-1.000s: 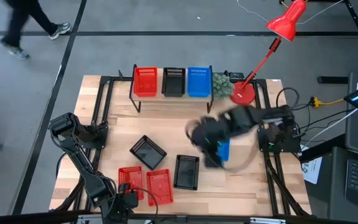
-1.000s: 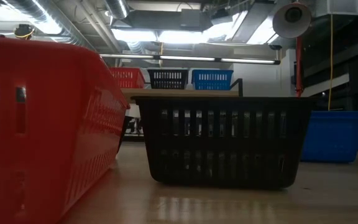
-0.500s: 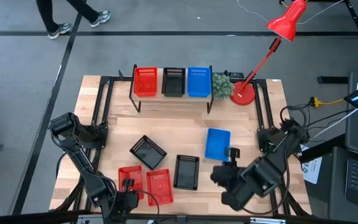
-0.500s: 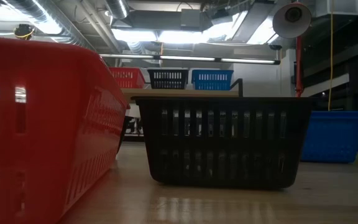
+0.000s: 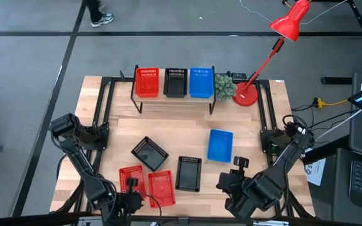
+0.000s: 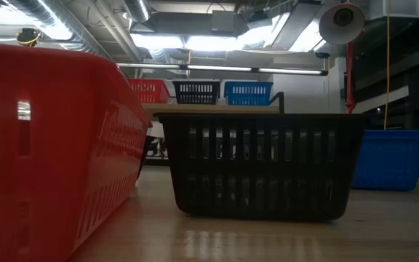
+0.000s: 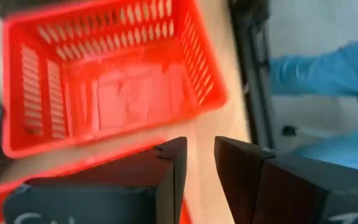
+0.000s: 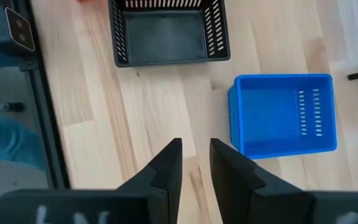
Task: Stack baskets on shelf by color
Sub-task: Stack the left red bin on top of the red bin on the shelf
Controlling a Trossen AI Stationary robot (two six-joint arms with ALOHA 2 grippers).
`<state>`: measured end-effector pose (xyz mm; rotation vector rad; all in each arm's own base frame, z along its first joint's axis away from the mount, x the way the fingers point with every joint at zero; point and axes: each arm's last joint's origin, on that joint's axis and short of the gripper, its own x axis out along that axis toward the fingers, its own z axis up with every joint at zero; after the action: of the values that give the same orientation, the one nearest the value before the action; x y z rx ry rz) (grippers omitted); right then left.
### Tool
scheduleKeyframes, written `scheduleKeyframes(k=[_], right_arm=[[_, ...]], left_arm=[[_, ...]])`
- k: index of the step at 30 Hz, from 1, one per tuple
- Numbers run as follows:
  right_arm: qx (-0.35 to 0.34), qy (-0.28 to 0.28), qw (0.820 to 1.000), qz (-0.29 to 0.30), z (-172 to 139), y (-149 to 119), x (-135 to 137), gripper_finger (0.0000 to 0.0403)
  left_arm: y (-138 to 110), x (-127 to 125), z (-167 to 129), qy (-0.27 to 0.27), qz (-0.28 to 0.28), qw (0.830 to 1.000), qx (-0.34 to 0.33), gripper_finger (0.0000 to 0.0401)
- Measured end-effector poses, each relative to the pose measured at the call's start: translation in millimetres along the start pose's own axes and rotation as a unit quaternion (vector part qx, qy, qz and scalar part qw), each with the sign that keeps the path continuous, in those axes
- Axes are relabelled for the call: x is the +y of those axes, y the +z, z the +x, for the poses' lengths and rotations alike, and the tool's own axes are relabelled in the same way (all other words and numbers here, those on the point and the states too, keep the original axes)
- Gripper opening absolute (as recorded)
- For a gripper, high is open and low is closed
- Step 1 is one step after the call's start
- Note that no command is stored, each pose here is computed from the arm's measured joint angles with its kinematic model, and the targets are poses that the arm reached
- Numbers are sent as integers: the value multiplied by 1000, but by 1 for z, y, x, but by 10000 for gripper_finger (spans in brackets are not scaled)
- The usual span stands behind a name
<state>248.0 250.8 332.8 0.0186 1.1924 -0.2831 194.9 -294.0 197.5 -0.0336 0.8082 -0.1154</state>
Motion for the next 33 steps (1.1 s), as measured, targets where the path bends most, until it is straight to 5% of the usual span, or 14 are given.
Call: scheduleKeyframes(k=[26, 33], right_arm=[[-59, 34, 998, 12, 0, 8, 10, 80], [-75, 40, 996, -36, 38, 9, 20, 80]], left_arm=[[-27, 15, 5, 15, -76, 990, 120, 74], [-37, 21, 11, 12, -77, 987, 144, 74]])
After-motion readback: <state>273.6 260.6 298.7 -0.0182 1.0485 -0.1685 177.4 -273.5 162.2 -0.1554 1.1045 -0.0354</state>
